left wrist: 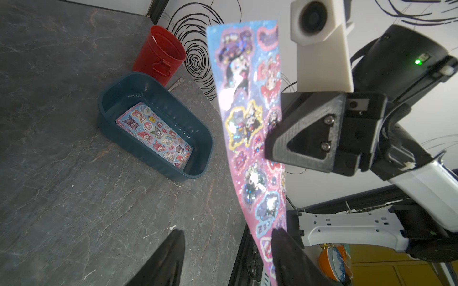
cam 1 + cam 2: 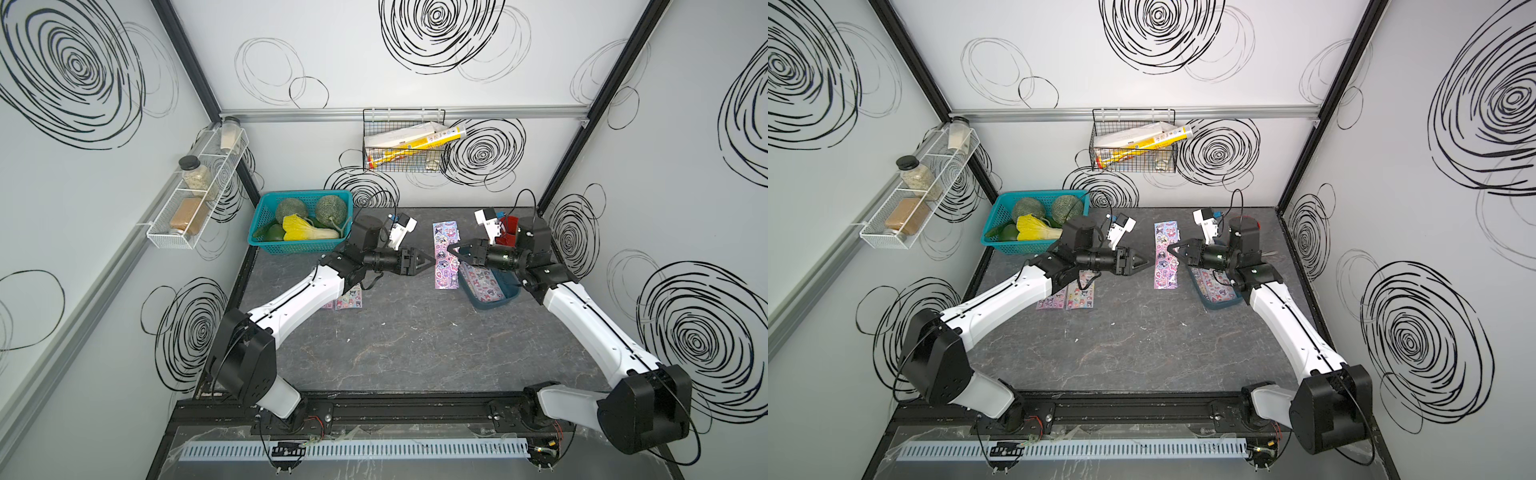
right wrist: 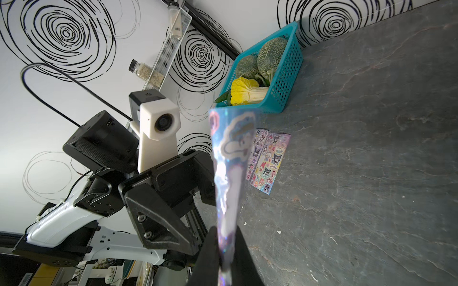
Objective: Take the stickers out of the storage box
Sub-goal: Place the sticker at the center of the board.
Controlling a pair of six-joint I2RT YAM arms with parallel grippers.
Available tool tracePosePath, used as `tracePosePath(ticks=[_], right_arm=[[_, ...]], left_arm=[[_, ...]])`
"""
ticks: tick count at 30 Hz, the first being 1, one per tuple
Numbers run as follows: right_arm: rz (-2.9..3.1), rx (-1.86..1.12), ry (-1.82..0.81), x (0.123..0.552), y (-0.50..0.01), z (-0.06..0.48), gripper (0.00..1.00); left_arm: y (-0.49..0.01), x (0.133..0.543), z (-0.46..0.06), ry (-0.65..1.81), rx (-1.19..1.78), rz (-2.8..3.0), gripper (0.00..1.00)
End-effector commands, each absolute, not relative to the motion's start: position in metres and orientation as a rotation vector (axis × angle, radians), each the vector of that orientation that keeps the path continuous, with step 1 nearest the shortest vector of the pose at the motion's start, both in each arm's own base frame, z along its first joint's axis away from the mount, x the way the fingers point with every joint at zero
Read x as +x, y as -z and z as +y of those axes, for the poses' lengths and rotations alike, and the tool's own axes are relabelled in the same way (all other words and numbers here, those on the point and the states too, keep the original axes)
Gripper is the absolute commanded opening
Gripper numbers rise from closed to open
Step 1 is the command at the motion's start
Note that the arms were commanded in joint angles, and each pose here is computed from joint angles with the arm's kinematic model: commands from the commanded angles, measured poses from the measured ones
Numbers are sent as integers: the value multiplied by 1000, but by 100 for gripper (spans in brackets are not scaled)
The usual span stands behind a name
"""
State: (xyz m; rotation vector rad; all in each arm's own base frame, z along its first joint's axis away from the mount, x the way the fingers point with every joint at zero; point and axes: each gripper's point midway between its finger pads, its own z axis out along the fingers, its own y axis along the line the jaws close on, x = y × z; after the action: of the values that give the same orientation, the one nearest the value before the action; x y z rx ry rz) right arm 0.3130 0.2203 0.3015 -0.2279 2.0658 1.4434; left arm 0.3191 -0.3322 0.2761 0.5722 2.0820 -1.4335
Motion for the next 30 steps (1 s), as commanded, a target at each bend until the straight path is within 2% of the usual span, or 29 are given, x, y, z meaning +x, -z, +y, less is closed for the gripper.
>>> tracePosePath(ticks=[1,8,25,28,30], right_arm=[[2046,-263,-1462,315,-305,230,13],[2044,-265,-1495,317,-303,243,13],[1986,-298,-1562,310,-318,255,13],[1988,-295,-1561,311,-317,256,13],[1991,-294,-1567,311,-315,257,13]], left_arm=[[-299,314,-339,1485,621,1982,56],[-299,315,-340,1493,626,1976,47],[-296,319,-334,1463,598,1992,51],[-301,320,-331,1491,583,1972,49],[-308,317,-329,1529,574,1938,43]])
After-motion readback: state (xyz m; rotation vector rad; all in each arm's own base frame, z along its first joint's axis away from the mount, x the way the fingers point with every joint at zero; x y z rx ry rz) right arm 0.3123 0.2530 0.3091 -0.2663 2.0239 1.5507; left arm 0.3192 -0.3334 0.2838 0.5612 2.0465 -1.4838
